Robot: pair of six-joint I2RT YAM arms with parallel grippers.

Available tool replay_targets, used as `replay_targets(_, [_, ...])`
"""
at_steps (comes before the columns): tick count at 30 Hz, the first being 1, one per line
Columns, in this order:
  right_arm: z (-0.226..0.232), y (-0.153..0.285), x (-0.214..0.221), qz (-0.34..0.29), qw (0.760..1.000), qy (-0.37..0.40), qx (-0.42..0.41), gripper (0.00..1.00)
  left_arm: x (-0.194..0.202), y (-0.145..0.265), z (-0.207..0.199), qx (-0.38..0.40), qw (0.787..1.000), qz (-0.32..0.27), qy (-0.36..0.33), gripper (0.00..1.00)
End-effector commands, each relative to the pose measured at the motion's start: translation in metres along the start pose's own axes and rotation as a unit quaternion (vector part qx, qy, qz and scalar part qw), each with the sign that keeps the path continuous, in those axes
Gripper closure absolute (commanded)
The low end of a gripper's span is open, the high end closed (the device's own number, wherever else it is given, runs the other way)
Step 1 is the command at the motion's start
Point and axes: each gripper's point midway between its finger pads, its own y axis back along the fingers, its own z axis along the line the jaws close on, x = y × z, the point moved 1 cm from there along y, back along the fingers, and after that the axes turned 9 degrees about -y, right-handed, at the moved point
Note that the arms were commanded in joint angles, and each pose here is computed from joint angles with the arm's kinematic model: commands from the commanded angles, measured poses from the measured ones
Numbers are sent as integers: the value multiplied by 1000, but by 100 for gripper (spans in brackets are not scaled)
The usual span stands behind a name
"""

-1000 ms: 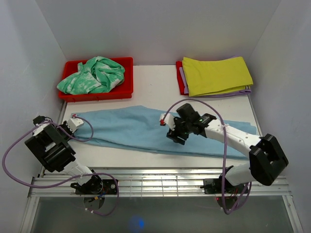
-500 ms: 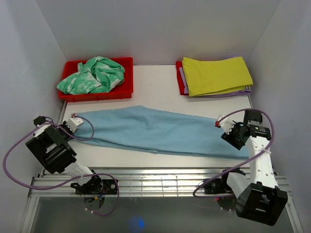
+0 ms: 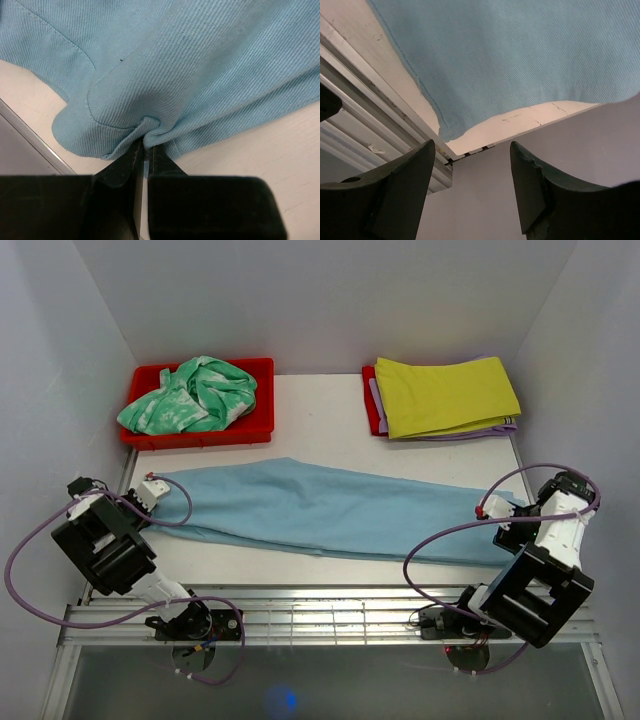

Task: Fold and stack the trousers
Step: Fold the trousers

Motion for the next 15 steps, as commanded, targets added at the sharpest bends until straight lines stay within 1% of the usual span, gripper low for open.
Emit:
replay_targets(1, [19, -3, 6, 13, 998, 46, -41, 32, 31, -3, -45, 77, 993, 71, 51, 100])
replay_targets(4, [26, -12, 11, 23, 997, 54, -50, 30, 30, -3, -44, 75, 993, 68, 52, 100])
replay_targets(7, [14, -24, 16, 37, 997, 67, -14, 30, 30, -5, -44, 78, 993, 68, 54, 100])
replay_targets(8, [20, -32, 18, 39, 997, 68, -18, 31, 31, -5, -43, 77, 993, 69, 56, 100])
replay_targets(9, [9, -33, 23, 55, 996, 70, 9, 32, 32, -5, -44, 79, 993, 69, 57, 100])
replay_targets(10, [6, -35, 24, 59, 995, 72, 20, 34, 32, -5, -44, 79, 993, 70, 57, 100])
replay_targets(11, [6, -40, 25, 59, 995, 74, 26, 39, 32, -5, -43, 78, 993, 70, 57, 100])
replay_targets(12, [-7, -39, 25, 61, 994, 77, 55, 44, 32, -6, -44, 80, 993, 71, 57, 100])
replay_targets(13, [-12, -39, 23, 57, 993, 79, 67, 51, 32, -6, -45, 81, 992, 71, 58, 100])
replay_targets(14, [-18, -37, 23, 58, 992, 79, 80, 61, 32, -6, -45, 81, 992, 71, 58, 100])
replay_targets(15, [-29, -30, 21, 55, 990, 81, 98, 66, 33, -6, -46, 82, 992, 71, 60, 100])
